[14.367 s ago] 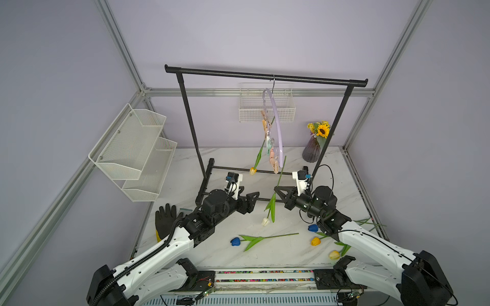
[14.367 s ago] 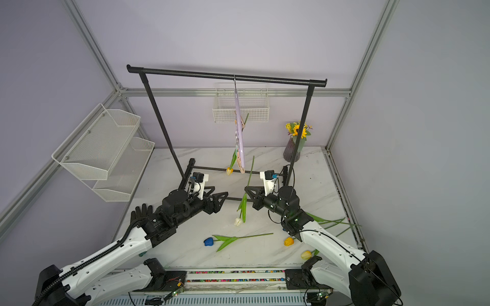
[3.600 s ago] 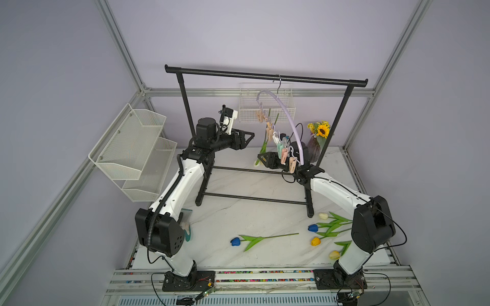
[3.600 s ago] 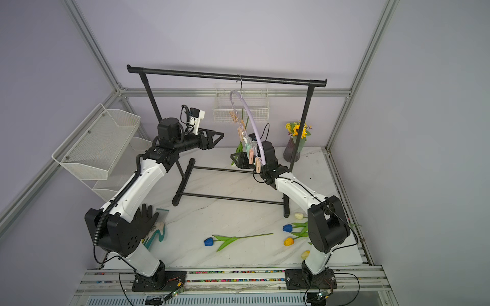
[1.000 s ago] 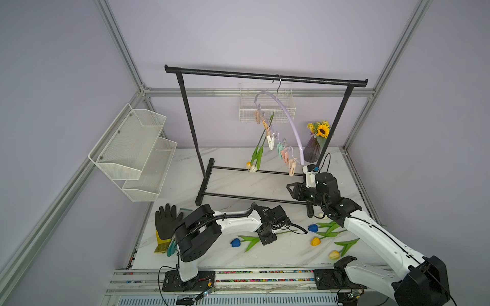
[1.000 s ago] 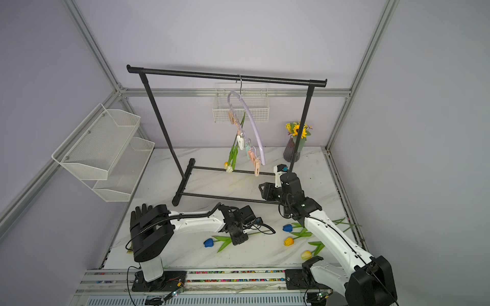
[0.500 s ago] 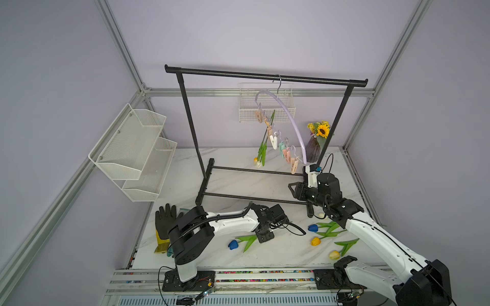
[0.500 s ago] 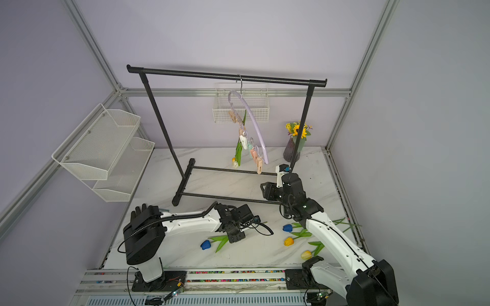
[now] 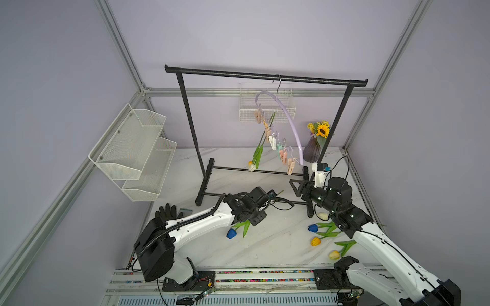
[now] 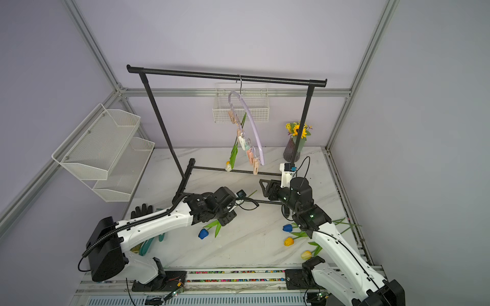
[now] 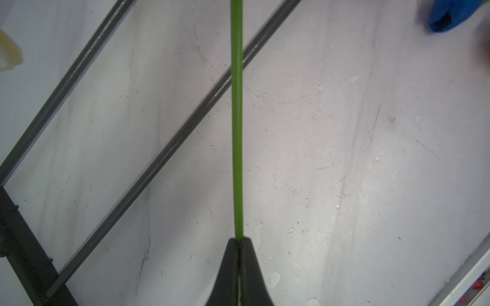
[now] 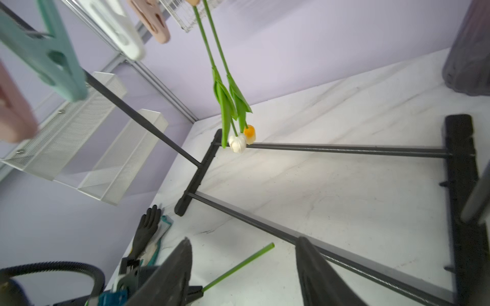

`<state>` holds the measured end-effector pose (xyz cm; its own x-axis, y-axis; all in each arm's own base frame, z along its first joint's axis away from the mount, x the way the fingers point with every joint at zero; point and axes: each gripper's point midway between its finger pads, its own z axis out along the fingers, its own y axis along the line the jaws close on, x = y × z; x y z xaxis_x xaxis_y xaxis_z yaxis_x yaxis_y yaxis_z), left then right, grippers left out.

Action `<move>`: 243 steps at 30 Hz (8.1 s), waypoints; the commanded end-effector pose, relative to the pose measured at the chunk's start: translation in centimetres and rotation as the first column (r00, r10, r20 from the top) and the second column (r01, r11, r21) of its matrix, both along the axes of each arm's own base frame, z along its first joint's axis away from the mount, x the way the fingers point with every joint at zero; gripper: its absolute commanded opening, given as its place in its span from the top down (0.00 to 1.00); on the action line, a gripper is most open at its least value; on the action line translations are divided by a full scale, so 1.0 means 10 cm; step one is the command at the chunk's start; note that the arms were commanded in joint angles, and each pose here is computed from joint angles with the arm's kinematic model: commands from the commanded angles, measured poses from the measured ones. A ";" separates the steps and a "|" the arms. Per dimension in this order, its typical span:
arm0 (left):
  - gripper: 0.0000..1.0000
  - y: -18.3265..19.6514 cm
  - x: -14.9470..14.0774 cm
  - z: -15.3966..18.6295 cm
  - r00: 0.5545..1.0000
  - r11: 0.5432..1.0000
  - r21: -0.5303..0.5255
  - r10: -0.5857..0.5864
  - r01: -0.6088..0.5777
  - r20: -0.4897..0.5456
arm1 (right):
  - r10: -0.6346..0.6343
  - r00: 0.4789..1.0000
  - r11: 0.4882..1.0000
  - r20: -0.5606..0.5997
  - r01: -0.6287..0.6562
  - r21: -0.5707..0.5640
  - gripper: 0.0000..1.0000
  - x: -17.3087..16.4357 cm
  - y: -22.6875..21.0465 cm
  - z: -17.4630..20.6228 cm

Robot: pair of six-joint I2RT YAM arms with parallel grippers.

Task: Dry the flowers on a clothes hanger
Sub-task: Pick up the flower at the center of the board, then open the clamp at the hanger, then clamp the flower onto the hanger.

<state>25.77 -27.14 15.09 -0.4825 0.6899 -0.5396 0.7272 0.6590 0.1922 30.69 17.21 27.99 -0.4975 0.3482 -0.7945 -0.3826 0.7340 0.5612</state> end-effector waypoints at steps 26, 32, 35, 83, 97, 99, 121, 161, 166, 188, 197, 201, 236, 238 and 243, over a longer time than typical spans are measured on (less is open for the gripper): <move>1.00 -0.38 0.09 1.09 0.999 0.637 -0.770 0.031 -0.042 -0.028 | 0.367 0.909 0.894 0.197 -0.403 0.198 0.41 -0.38 0.63 -0.06; 1.00 -0.57 0.05 1.14 0.997 0.584 -0.812 -0.057 -0.002 -0.044 | 0.413 0.890 0.863 0.191 -0.450 0.229 0.51 -0.42 0.71 -0.09; 1.00 -0.62 0.03 1.13 0.995 0.570 -0.822 -0.081 0.001 -0.055 | 0.412 0.891 0.864 0.190 -0.448 0.229 0.57 -0.41 0.72 -0.11; 0.59 -0.43 0.23 1.28 0.999 0.569 -0.822 -0.036 -0.002 -0.027 | 0.251 0.960 0.957 0.124 -0.266 0.119 1.00 -0.06 0.58 -0.16; 0.27 0.36 0.92 2.18 0.940 0.583 -0.812 0.290 -0.022 0.182 | -0.134 0.990 0.989 0.050 0.137 -0.060 1.00 0.57 0.09 -0.11; 0.28 0.43 1.07 2.33 0.929 0.578 -0.816 0.318 -0.029 0.191 | -0.164 0.985 0.983 0.050 0.167 -0.074 1.00 0.71 0.09 -0.01; 0.26 0.08 1.89 2.84 0.969 0.603 -0.792 0.120 0.101 0.215 | 0.002 0.990 1.000 0.139 -0.002 0.000 1.00 1.79 0.47 0.67; 0.53 -0.38 2.04 2.76 0.983 0.535 -0.826 -0.129 0.180 0.131 | 0.310 0.905 0.940 0.292 -0.337 0.046 1.00 1.78 1.02 1.28; 0.53 -0.38 2.06 2.71 0.986 0.543 -0.824 -0.120 0.162 0.115 | 0.313 0.905 0.939 0.289 -0.341 0.051 1.00 1.78 1.03 1.28; 0.57 -0.44 2.09 2.64 0.990 0.546 -0.827 -0.109 0.132 0.085 | 0.315 0.901 0.937 0.299 -0.346 0.053 1.00 1.70 1.01 1.33; 0.71 -0.44 2.08 2.70 0.989 0.537 -0.832 -0.114 0.140 0.093 | 0.304 0.909 0.942 0.284 -0.332 0.054 1.00 1.65 0.98 1.30; 0.75 -0.45 2.08 2.72 0.989 0.532 -0.835 -0.114 0.143 0.097 | 0.249 0.932 0.959 0.263 -0.276 0.069 1.00 1.66 0.88 1.24; 0.90 -0.48 2.09 2.74 0.988 0.491 -0.860 -0.122 0.140 0.091 | 0.421 0.896 0.834 0.141 -0.444 0.327 1.00 1.06 1.17 0.68; 0.90 -0.48 2.08 2.74 0.988 0.492 -0.859 -0.123 0.140 0.091 | 0.420 0.897 0.836 0.139 -0.442 0.325 1.00 1.05 1.17 0.68; 0.91 -0.47 2.07 2.74 0.989 0.498 -0.856 -0.120 0.137 0.089 | 0.406 0.903 0.851 0.138 -0.429 0.303 1.00 1.06 1.14 0.67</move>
